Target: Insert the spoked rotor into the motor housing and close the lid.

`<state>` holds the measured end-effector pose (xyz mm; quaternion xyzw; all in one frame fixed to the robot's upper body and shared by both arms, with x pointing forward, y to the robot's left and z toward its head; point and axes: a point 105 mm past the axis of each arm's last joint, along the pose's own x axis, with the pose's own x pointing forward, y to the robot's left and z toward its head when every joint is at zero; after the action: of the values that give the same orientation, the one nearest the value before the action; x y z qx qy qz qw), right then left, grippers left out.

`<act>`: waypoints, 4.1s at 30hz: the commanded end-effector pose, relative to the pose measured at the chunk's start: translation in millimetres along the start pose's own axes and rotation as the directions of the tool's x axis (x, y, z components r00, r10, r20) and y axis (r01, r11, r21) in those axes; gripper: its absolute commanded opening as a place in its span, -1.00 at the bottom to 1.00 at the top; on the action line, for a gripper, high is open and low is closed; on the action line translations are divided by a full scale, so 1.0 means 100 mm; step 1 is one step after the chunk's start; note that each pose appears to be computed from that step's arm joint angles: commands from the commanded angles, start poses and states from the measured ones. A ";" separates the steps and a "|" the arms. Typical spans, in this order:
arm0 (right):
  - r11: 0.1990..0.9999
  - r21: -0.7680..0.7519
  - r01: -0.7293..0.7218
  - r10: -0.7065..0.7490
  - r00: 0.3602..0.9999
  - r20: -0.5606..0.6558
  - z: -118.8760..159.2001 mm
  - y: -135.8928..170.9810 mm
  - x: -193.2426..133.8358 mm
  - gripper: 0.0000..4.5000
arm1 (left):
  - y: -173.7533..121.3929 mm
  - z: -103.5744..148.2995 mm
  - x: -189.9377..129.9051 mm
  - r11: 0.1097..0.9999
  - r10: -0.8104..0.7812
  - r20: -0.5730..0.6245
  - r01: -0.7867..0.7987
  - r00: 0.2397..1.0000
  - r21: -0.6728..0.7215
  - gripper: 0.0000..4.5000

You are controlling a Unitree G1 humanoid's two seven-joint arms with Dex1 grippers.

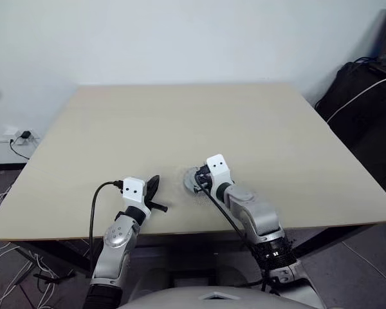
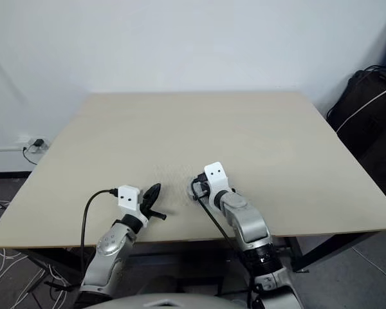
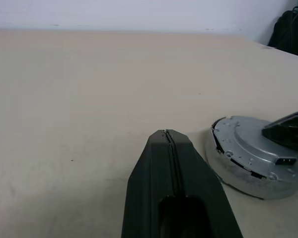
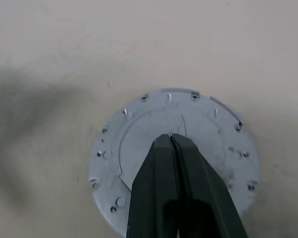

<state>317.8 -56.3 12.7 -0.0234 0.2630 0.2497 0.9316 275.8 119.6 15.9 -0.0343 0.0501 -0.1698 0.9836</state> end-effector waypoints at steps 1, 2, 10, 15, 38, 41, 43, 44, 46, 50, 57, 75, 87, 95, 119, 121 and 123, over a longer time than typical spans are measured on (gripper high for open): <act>1.000 -0.010 0.014 -0.015 1.000 -0.024 -0.05 -0.04 0.10 -0.98 | -0.01 0.17 0.03 1.000 -0.005 0.059 0.004 0.998 0.018 -1.00; 1.000 -0.007 0.022 -0.022 0.999 -0.037 -0.08 -0.06 0.12 -0.98 | -0.01 0.17 0.03 1.000 -0.004 0.060 0.003 0.998 0.018 -1.00; 0.976 -0.159 -0.149 0.187 0.947 0.262 0.41 0.09 -0.13 -0.98 | 0.00 0.17 0.01 1.000 0.005 0.061 -0.006 0.998 0.017 -1.00; 0.923 -0.314 -0.221 0.292 0.935 0.201 0.34 0.05 -0.24 -0.44 | 0.00 0.18 0.02 1.000 0.004 0.062 -0.005 0.998 0.017 -1.00; 0.910 -0.279 -0.308 0.348 0.931 0.109 0.25 -0.20 -0.06 0.98 | 0.00 0.19 0.02 1.000 -0.001 0.071 -0.001 0.997 0.023 -1.00; 0.913 -0.283 -0.293 0.328 0.941 0.084 0.19 -0.24 -0.03 0.98 | 0.01 0.21 0.01 1.000 0.005 0.075 -0.007 0.997 0.022 -1.00; 0.914 -0.283 -0.292 0.321 0.945 0.060 0.14 -0.26 -0.01 0.98 | 0.01 0.21 0.01 1.000 0.008 0.077 -0.010 0.997 0.021 -1.00; 0.913 -0.283 -0.293 0.319 0.947 0.048 0.11 -0.27 -0.01 0.98 | 0.01 0.21 0.01 1.000 0.009 0.078 -0.011 0.997 0.020 -1.00; 0.913 -0.283 -0.293 0.316 0.948 0.037 0.08 -0.28 0.00 0.98 | 0.01 0.21 0.01 1.000 0.010 0.078 -0.012 0.997 0.020 -1.00; 0.915 -0.281 -0.289 0.310 0.950 0.033 0.07 -0.29 0.02 0.98 | 0.01 0.21 0.01 1.000 0.012 0.079 -0.013 0.997 0.018 -1.00; 0.919 -0.281 -0.276 0.306 0.950 0.066 0.13 -0.29 0.01 0.46 | 0.01 0.21 0.01 1.000 0.011 0.080 -0.012 0.997 0.016 -1.00; 0.942 -0.249 -0.224 0.233 0.972 0.009 0.02 -0.28 0.06 0.46 | -0.02 0.21 0.02 1.000 0.001 0.076 -0.002 0.997 0.014 -1.00; 0.918 -0.284 -0.277 0.255 0.960 -0.114 -0.11 -0.28 0.04 0.46 | -0.01 0.20 0.01 1.000 0.007 0.073 -0.008 0.997 0.010 -1.00; 0.926 -0.262 -0.273 0.246 0.960 -0.132 -0.15 -0.32 0.03 0.46 | -0.02 0.19 0.01 1.000 0.004 0.064 -0.005 0.998 0.009 -1.00; 0.937 -0.232 -0.260 0.243 0.965 -0.103 -0.15 -0.23 0.03 0.46 | -0.58 0.09 0.82 0.914 -0.344 -0.374 0.216 0.861 -0.343 -1.00; 0.938 -0.231 -0.258 0.241 0.965 -0.100 -0.15 -0.23 0.03 0.46 | -0.59 0.01 0.80 0.919 -0.337 -0.413 0.200 0.846 -0.341 -1.00; 0.939 -0.230 -0.255 0.238 0.966 -0.100 -0.15 -0.23 0.03 0.46 | -0.59 -0.03 0.78 0.921 -0.334 -0.433 0.192 0.837 -0.340 -1.00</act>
<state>328.8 -76.8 3.1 -0.1148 0.2494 0.3929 0.8777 325.9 40.3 5.8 -0.1502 0.3153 -0.2954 0.8893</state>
